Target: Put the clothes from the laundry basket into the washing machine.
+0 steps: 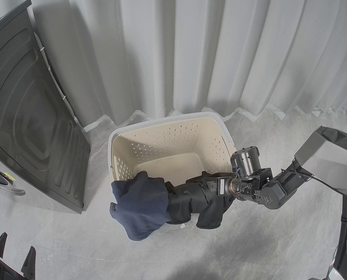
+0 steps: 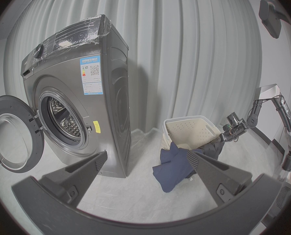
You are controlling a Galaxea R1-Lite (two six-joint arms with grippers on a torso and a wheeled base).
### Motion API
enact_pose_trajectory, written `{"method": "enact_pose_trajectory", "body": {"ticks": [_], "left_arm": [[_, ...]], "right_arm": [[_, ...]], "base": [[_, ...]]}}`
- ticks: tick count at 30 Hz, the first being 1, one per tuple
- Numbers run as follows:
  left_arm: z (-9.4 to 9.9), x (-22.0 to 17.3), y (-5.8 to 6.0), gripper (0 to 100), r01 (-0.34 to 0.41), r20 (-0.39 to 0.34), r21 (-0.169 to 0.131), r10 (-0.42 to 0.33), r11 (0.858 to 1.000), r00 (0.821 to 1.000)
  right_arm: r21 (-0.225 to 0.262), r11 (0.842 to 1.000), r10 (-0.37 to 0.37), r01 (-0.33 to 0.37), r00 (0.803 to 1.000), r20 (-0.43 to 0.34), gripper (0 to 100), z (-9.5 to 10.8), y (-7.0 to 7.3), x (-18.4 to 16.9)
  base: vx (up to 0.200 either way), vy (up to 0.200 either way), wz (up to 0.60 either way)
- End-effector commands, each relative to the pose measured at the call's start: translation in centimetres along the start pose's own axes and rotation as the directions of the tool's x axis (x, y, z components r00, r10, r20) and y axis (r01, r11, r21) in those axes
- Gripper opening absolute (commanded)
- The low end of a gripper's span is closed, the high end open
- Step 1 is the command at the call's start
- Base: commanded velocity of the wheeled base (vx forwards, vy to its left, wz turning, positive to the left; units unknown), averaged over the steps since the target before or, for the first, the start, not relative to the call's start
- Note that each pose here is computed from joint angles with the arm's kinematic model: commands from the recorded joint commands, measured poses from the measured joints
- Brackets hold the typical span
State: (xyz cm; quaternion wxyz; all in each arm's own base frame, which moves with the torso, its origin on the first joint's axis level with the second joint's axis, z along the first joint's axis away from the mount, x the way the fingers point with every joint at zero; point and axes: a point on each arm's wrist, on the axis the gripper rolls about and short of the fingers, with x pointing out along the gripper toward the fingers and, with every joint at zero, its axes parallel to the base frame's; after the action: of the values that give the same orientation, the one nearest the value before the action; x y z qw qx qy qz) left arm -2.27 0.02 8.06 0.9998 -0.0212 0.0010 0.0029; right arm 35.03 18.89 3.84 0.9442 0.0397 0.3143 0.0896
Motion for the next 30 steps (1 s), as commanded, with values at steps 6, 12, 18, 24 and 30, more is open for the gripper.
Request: {"method": "enact_pose_trajectory", "body": {"ticks": [6,12,18,24,30], "left_arm": [[-0.4,0.0,0.0,100,0.0,-0.002,-0.001,0.0,1.0,1.0],[-0.4,0.0,0.0,100,0.0,-0.002,-0.001,0.0,1.0,1.0],[-0.4,0.0,0.0,100,0.0,-0.002,-0.001,0.0,1.0,1.0],[-0.4,0.0,0.0,100,0.0,-0.002,-0.001,0.0,1.0,1.0],[-0.4,0.0,0.0,100,0.0,-0.002,-0.001,0.0,1.0,1.0]], "right_arm": [[-0.019,0.998,0.061,-0.061,0.997,0.041,100,0.9,2.2,-2.0],[-0.014,0.996,0.086,-0.085,0.996,0.035,100,0.5,3.4,-2.4],[0.006,0.996,0.086,-0.086,0.996,0.031,100,0.2,4.0,-2.7],[0.036,0.999,-0.002,0.0,0.998,0.055,100,1.1,1.7,-2.0],[0.073,0.997,-0.034,0.028,0.996,0.085,100,2.2,0.4,-1.2]], "base": [[0.0,0.0,0.0],[0.0,0.0,0.0],[0.0,0.0,0.0],[0.0,0.0,0.0],[0.0,0.0,0.0]]}}
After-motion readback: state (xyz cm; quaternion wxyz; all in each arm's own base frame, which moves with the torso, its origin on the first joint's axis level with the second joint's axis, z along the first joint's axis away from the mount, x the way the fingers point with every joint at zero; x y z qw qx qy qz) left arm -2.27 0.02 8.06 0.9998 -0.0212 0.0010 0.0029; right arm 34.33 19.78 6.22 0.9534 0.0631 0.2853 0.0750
